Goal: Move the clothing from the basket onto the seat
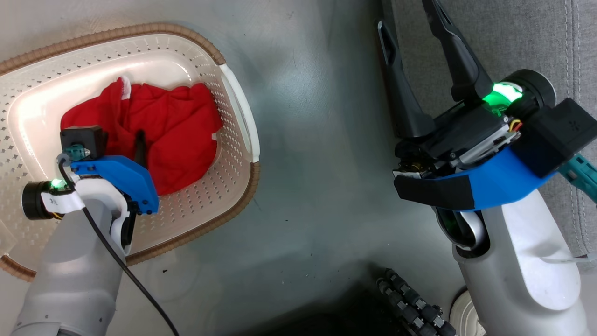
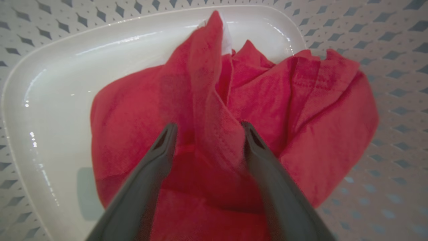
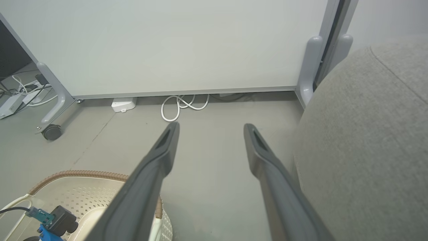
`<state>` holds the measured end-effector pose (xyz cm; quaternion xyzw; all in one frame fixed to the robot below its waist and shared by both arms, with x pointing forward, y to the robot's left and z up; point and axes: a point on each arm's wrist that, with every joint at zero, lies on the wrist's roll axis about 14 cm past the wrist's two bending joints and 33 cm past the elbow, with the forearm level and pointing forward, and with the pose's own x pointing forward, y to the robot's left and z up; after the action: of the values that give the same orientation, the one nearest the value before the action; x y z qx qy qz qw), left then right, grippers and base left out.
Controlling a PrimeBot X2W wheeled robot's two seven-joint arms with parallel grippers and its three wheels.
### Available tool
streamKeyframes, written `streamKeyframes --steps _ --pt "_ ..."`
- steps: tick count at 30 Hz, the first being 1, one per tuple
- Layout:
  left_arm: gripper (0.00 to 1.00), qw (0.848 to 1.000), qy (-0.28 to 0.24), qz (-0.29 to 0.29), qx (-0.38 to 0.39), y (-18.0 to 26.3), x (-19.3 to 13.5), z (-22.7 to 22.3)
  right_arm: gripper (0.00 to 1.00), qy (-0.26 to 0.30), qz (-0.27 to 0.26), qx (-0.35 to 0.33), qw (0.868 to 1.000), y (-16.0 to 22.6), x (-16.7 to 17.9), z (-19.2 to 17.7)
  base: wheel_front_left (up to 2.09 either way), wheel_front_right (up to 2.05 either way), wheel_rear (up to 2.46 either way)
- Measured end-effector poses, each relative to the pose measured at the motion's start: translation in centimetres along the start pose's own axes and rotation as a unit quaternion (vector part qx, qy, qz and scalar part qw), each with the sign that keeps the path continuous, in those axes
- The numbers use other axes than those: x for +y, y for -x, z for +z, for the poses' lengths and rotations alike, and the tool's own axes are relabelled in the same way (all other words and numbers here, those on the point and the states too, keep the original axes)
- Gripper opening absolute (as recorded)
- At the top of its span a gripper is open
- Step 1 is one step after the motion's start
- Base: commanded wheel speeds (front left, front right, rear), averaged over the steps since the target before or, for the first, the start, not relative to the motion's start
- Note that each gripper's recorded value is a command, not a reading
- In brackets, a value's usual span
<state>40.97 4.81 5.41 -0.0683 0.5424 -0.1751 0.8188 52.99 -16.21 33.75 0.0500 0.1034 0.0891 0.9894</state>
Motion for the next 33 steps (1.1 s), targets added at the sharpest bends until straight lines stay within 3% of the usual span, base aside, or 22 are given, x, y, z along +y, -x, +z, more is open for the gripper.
streamKeyframes --steps 6,7,30,33 --pt "1.00 1.000 0.013 0.013 0.023 0.0 0.0 -1.0 1.00 0.003 -0.010 0.006 1.000 0.6 -0.5 -0.2 0.00 0.00 0.00" --pt "0.00 1.000 0.012 0.013 0.023 0.0 0.0 -1.0 1.00 0.004 -0.013 0.007 1.000 0.8 -0.6 -0.2 0.00 0.00 0.00" --pt "0.00 1.000 0.003 -0.005 0.008 0.0 -1.0 1.0 1.00 -0.008 -0.005 -0.008 1.000 0.9 0.0 1.0 0.00 0.00 0.00" --pt "0.00 1.000 0.000 -0.020 -0.008 1.1 -2.5 1.6 1.00 -0.004 -0.010 -0.011 1.000 1.3 -0.3 1.8 0.00 0.00 0.00"
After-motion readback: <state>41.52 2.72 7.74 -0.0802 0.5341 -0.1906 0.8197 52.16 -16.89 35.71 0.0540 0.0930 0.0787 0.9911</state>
